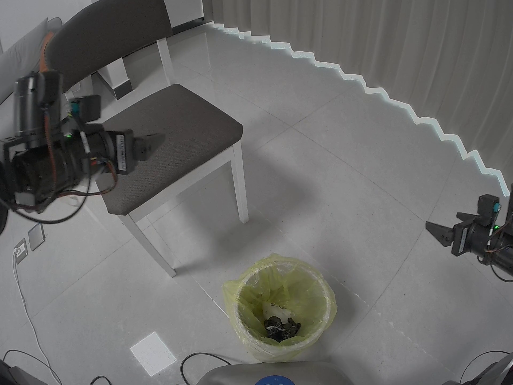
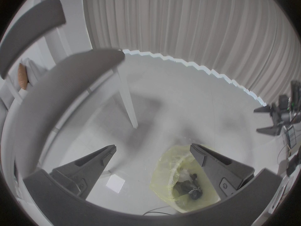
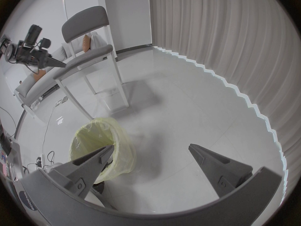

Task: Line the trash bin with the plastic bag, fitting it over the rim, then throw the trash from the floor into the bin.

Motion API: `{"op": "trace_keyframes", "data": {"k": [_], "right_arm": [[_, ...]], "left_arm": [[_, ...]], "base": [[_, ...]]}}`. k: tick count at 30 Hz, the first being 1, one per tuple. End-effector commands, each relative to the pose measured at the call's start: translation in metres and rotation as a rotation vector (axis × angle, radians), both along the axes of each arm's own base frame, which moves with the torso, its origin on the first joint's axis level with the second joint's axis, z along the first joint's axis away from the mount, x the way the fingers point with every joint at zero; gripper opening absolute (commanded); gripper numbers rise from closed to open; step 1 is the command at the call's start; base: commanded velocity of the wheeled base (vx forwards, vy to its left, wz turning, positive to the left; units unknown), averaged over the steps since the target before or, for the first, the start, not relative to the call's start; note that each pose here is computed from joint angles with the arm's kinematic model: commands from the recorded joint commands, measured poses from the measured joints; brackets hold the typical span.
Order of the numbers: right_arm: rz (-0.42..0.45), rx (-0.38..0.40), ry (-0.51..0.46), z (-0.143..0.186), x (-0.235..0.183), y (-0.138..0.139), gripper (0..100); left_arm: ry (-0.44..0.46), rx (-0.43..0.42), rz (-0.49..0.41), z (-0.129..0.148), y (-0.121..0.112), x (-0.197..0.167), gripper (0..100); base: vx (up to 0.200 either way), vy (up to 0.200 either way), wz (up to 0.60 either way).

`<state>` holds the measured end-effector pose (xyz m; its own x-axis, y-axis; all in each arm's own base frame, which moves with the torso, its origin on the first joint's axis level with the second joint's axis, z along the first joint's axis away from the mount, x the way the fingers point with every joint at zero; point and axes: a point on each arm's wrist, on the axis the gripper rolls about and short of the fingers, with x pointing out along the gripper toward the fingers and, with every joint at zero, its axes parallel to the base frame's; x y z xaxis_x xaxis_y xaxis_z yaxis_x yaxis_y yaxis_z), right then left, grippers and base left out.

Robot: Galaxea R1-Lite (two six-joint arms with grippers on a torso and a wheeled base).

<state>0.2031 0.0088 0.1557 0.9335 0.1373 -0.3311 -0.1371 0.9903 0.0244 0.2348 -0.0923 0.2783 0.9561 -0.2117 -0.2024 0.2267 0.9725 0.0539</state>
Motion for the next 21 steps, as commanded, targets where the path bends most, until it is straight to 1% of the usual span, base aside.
{"op": "trace_keyframes", "data": {"k": [1,7,10,13,16,19,21], "right_arm": [[-0.012,0.070,-0.248,0.075,-0.068,-0.006,100],[-0.001,0.076,-0.298,0.098,-0.125,-0.006,100],[0.031,0.082,-0.344,0.105,-0.153,-0.005,100],[0.053,0.086,-0.370,0.103,-0.175,-0.004,100],[0.053,0.098,-0.383,0.097,-0.197,-0.004,100],[0.053,0.116,-0.392,0.090,-0.216,-0.004,100],[0.057,0.130,-0.402,0.082,-0.231,-0.004,100]], "left_arm": [[-0.159,-0.055,0.068,0.040,0.042,-0.079,100],[-0.210,-0.070,0.098,0.050,0.060,-0.119,100],[-0.202,-0.067,0.109,0.044,0.067,-0.138,100],[-0.202,-0.065,0.115,0.033,0.072,-0.151,100],[-0.213,-0.066,0.142,0.023,0.079,-0.167,100],[-0.237,-0.073,0.159,0.014,0.084,-0.186,100],[-0.278,-0.083,0.162,0.010,0.089,-0.206,100]], "base": [[0.000,0.000,0.00],[0.000,0.000,0.00],[0.000,0.000,0.00],[0.000,0.000,0.00],[0.000,0.000,0.00],[0.000,0.000,0.00],[0.000,0.000,0.00]]}}
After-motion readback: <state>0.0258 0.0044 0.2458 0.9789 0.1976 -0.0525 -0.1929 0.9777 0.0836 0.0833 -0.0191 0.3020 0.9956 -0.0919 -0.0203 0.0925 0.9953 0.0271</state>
